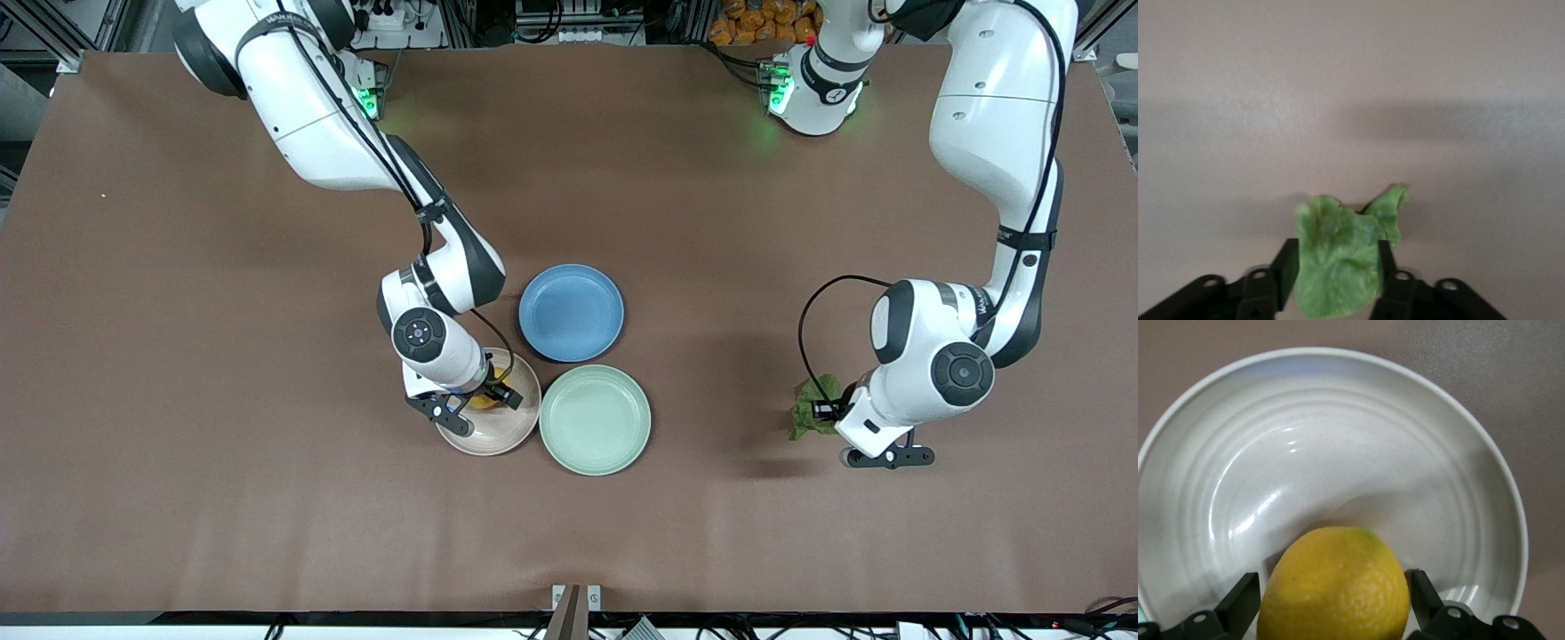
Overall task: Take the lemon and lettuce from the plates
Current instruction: 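Lower the lettuce onto the table and open the left gripper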
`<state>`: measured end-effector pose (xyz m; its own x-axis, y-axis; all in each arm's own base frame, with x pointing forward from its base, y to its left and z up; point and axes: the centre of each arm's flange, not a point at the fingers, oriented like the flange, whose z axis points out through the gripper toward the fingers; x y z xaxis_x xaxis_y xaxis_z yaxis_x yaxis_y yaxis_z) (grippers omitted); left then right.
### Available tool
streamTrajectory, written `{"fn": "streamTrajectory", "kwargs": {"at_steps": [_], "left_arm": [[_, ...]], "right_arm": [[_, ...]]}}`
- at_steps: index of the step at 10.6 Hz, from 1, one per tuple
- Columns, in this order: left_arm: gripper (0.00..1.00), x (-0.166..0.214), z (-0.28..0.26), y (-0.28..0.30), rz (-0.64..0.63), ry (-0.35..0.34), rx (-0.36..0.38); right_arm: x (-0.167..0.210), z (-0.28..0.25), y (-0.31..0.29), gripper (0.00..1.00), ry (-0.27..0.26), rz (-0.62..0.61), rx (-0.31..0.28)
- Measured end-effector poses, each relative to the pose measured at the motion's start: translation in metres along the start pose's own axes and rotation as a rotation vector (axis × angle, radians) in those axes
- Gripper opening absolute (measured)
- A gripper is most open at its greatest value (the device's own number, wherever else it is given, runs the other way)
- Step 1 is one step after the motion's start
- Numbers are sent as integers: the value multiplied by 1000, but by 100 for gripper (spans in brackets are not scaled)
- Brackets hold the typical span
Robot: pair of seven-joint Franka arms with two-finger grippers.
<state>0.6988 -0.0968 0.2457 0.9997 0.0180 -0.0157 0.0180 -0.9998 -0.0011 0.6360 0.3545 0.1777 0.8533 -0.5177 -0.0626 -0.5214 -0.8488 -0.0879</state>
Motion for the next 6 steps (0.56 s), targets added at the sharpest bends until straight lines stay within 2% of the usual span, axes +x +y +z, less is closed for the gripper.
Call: {"fn": "streamTrajectory", "kwargs": {"at_steps": [1,2,3,4,5,6], "left_arm": [[63,6,-13,-2,-2,28,-3],[76,13,-35,-7,14,69,-2],[90,18,-66,-14,29,115,2],[99,19,-100,-19,35,154,3],[100,16,-132,-21,36,179,4],[100,8,-163,-21,36,180,7]], "right_arm": [[0,1,0,100,1,0,-1],[1,0,0,95,1,0,0],[1,0,0,94,2,0,0],[1,0,0,85,2,0,0],[2,-1,0,73,4,1,0],[3,0,0,71,3,1,0]]}}
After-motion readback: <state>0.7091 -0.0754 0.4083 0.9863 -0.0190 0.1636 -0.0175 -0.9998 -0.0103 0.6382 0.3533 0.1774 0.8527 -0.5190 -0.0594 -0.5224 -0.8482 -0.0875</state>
